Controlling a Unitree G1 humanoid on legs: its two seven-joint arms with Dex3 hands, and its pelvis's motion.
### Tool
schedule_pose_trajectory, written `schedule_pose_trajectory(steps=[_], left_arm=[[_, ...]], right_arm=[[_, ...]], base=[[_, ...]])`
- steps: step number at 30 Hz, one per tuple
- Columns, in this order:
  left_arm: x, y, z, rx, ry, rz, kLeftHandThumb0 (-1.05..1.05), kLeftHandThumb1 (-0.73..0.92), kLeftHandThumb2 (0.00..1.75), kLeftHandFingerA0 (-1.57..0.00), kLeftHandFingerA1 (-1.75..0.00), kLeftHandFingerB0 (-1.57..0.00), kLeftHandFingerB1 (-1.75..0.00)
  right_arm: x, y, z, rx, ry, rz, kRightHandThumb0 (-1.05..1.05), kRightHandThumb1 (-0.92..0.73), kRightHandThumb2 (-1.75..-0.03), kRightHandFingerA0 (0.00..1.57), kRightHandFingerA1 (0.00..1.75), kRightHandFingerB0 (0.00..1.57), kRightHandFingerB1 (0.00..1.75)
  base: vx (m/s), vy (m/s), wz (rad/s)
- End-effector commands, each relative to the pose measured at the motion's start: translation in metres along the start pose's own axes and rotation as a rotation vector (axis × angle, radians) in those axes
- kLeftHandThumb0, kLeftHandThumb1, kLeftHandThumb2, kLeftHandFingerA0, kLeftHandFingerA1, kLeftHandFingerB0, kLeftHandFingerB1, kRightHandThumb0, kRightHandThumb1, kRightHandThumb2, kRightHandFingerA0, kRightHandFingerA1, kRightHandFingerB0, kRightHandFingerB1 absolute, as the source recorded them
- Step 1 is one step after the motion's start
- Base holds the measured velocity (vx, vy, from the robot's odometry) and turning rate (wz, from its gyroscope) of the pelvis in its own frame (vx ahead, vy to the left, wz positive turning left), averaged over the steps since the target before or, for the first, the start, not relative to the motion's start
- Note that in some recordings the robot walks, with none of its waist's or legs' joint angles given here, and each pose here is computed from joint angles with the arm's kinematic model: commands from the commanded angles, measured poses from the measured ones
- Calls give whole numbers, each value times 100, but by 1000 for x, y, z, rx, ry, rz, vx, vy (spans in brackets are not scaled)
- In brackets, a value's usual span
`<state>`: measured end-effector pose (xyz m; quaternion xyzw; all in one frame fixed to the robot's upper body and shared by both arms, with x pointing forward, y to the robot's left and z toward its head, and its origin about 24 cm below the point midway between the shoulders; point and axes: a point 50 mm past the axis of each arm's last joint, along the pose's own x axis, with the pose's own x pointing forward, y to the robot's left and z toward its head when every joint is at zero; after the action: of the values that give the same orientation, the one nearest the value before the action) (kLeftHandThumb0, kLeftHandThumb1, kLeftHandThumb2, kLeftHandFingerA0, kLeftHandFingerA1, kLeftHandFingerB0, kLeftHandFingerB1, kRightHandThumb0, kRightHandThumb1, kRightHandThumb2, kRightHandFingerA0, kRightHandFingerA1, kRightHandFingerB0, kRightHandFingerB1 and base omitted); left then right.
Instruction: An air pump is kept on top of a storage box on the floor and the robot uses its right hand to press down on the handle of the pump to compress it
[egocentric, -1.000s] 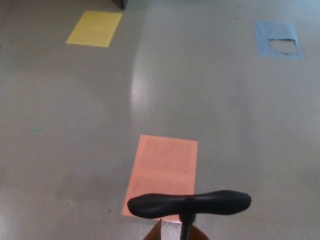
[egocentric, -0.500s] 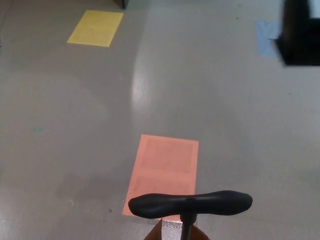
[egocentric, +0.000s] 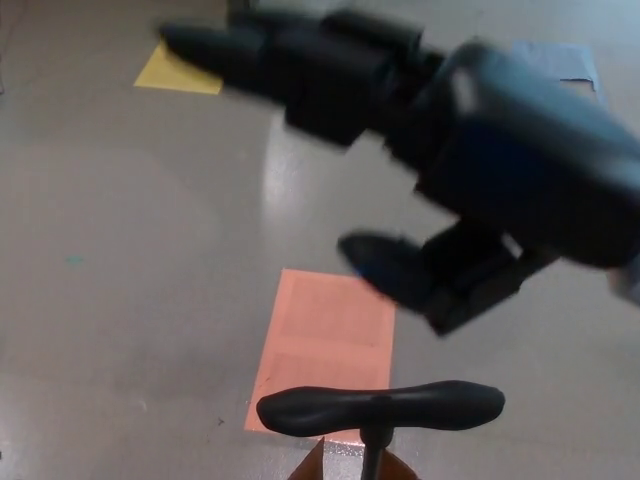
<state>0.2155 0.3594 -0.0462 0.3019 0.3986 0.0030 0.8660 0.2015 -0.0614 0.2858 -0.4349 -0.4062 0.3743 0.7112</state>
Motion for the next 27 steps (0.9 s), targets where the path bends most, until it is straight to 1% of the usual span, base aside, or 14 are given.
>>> schedule_pose_trajectory(steps=[1,4,7,10,13,17,18,19,20,22,24,26,27], left_arm=[[-3,11,-1,38,-2,12,-74,82,64,-21,-30,-16,-28],[-3,11,0,37,-1,12,-73,81,64,-21,-30,-16,-27],[-3,13,1,37,-9,13,-73,82,64,-21,-30,-16,-28],[-4,16,2,40,-13,18,-72,82,64,-22,-30,-16,-28],[-2,16,5,32,-15,17,-73,82,64,-21,-30,-16,-28],[-2,14,5,29,-20,14,-74,82,65,-21,-30,-16,-27],[-2,14,4,28,-20,14,-75,82,65,-22,-30,-17,-27],[-3,14,4,29,-19,13,-75,82,65,-22,-30,-16,-27],[-3,14,3,32,-17,11,-75,82,65,-22,-30,-16,-27],[-3,15,5,38,-20,11,-74,82,65,-22,-30,-17,-27],[-2,16,6,35,-23,12,-74,82,65,-22,-30,-17,-27],[-3,16,6,20,-25,9,-73,81,64,-20,-30,-16,-28],[-3,16,6,18,-26,8,-73,81,64,-20,-30,-16,-28]], right_arm=[[-5,28,-16,60,143,163,-90,-92,-125,0,14,0,13],[-9,37,-21,87,170,172,-91,-92,-126,0,14,0,11],[-20,57,-34,150,248,199,-91,-92,-126,0,14,0,12],[-27,70,-43,177,298,201,-89,-90,-124,0,16,0,14],[-36,89,-52,201,369,208,-93,-92,-124,0,12,0,11],[-42,116,-55,234,400,227,-92,-92,-123,0,13,0,11],[-43,129,-56,259,420,251,-94,-92,-124,0,12,0,10],[-45,141,-56,284,433,265,-90,-89,-122,0,16,0,14],[-46,150,-56,302,439,269,-90,-89,-122,0,16,0,14],[-47,160,-57,311,450,277,-88,-88,-122,0,17,0,16],[-47,167,-58,317,463,292,-89,-88,-122,0,16,0,15],[-48,186,-58,339,488,335,-91,-88,-121,0,14,0,13],[-48,189,-58,343,493,342,-91,-88,-121,0,14,0,13]], base=[[0,0,0],[0,0,0],[0,0,0],[0,0,0],[0,0,0],[0,0,0],[0,0,0],[0,0,0],[0,0,0],[0,0,0],[0,0,0],[0,0,0],[0,0,0]])
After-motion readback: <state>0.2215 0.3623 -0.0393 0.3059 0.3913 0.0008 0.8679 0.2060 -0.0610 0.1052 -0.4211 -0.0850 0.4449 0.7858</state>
